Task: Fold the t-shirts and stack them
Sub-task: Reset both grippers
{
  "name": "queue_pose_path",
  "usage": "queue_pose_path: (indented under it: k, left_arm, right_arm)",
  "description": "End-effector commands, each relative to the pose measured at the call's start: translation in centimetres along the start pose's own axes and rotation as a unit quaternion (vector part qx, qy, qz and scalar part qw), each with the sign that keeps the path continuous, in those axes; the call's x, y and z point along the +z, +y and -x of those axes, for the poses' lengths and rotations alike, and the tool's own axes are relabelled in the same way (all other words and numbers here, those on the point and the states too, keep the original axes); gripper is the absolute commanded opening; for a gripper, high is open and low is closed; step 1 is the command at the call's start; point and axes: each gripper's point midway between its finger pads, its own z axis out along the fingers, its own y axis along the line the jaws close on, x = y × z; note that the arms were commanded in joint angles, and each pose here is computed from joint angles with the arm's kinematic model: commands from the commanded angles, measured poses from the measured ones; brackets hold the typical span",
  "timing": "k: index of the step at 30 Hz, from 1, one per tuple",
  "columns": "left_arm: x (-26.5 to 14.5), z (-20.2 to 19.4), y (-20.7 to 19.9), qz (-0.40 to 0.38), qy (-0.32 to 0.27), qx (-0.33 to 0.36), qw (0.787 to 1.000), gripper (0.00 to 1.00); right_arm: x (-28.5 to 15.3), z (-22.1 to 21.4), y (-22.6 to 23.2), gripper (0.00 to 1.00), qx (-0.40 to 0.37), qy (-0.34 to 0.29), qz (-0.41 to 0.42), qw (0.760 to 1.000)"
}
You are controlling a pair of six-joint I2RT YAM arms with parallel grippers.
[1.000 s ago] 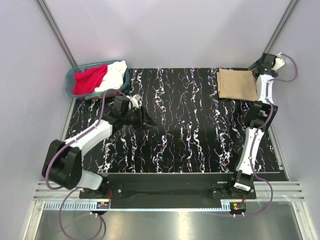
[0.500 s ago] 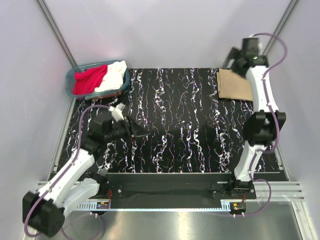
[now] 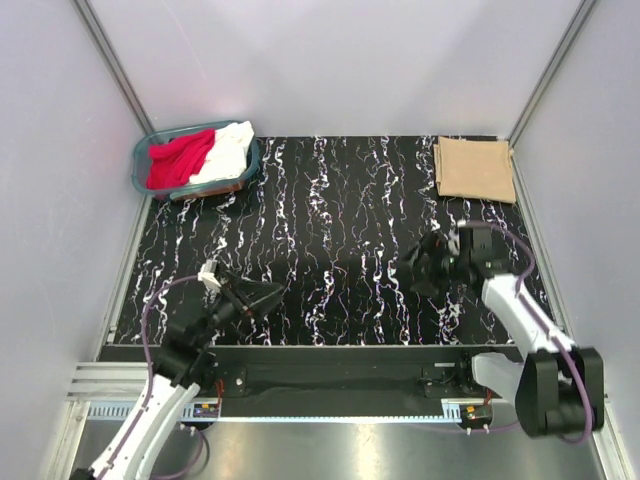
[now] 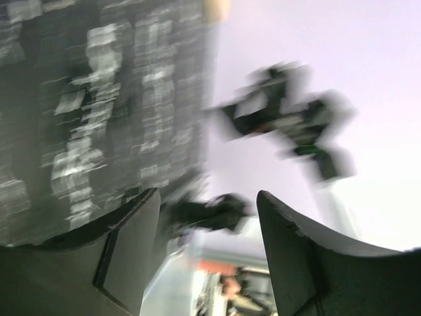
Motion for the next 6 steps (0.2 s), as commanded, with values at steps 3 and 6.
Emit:
queue_pose_path:
  k: [3, 6]
  left_arm:
    - [0.3, 0.9, 0.4, -0.074, -0.028, -0.053, 0.995, 0.69]
    - [-0.3, 0.2, -1.5, -0.116, -0.007, -0.029, 0.993, 0.71]
  right_arm:
    - [-1.1, -3.6, 1.7, 1.00, -0.016, 0.016, 0.134, 0.991]
    - [-1.9, -5.1, 2.6, 1.00, -0.024, 0.025, 0.198, 0.980]
